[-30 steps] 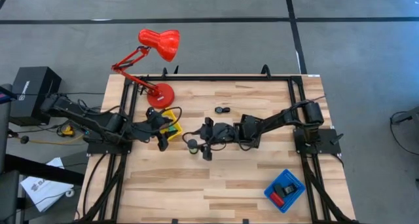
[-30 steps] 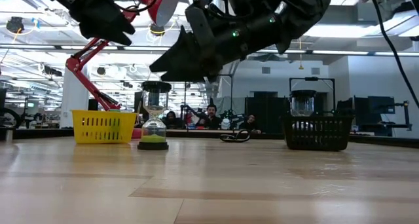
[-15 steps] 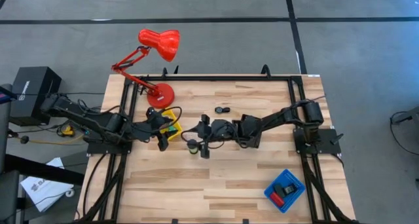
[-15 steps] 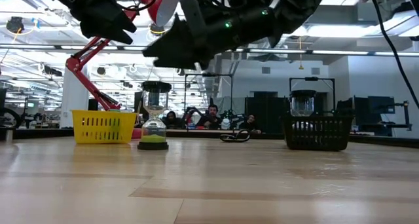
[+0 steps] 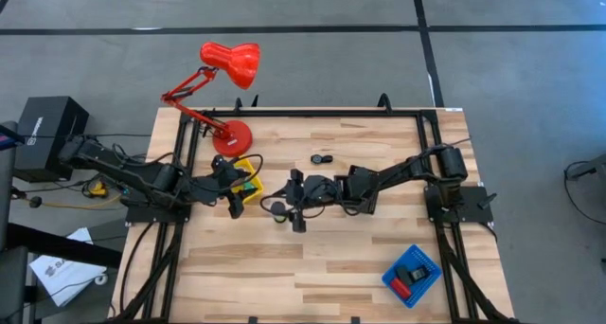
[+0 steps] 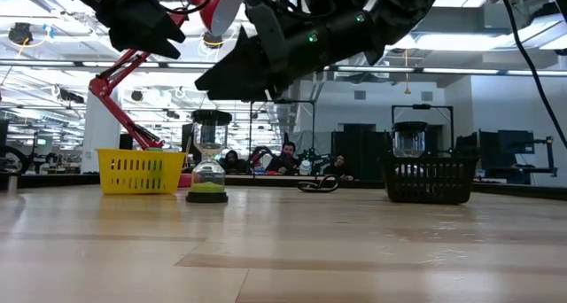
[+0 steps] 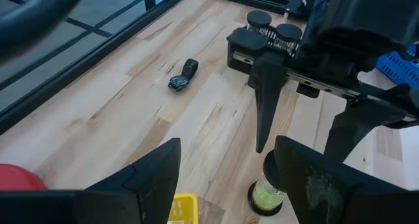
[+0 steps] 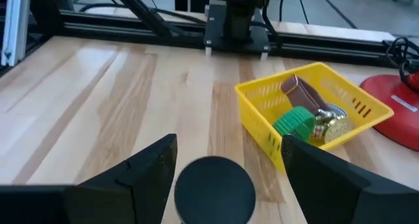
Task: Pick & Place Office items
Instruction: Put the green hourglass into the black bin
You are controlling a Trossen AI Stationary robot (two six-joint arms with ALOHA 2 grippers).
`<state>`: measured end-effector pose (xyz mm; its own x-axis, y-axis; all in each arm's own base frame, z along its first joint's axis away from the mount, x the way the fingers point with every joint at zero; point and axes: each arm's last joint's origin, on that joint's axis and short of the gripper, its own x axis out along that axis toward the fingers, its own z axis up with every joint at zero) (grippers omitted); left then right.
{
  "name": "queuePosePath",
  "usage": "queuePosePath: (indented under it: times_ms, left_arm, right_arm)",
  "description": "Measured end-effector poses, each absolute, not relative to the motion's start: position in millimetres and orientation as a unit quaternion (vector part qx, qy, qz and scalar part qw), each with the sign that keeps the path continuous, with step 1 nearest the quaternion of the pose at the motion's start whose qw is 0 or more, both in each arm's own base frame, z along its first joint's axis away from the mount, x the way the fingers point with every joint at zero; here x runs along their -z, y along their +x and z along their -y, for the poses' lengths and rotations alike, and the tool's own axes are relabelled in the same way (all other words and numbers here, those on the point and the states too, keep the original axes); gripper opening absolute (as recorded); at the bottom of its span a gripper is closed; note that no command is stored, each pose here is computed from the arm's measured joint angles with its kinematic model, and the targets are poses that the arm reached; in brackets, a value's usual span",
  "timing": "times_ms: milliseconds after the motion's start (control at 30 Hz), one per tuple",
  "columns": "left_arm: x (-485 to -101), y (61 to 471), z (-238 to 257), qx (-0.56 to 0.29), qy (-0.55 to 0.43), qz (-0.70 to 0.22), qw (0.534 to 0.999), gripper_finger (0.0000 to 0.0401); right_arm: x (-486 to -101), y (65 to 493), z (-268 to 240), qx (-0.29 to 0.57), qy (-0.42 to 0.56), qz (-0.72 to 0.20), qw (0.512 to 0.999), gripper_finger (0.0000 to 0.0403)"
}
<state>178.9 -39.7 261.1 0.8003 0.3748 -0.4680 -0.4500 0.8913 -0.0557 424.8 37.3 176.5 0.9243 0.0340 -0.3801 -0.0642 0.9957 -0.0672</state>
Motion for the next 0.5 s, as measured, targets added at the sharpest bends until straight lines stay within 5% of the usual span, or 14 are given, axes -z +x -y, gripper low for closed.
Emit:
queuePosePath:
  times_ms: [500]
  left_arm:
    - [-261.7, 179.3, 39.8, -0.218, -0.084, -0.225, 0.946, 0.0241]
  right_arm:
    - [-153.9, 426.7, -36.7, -0.018, -0.016, -0.231, 0.973, 0.0265]
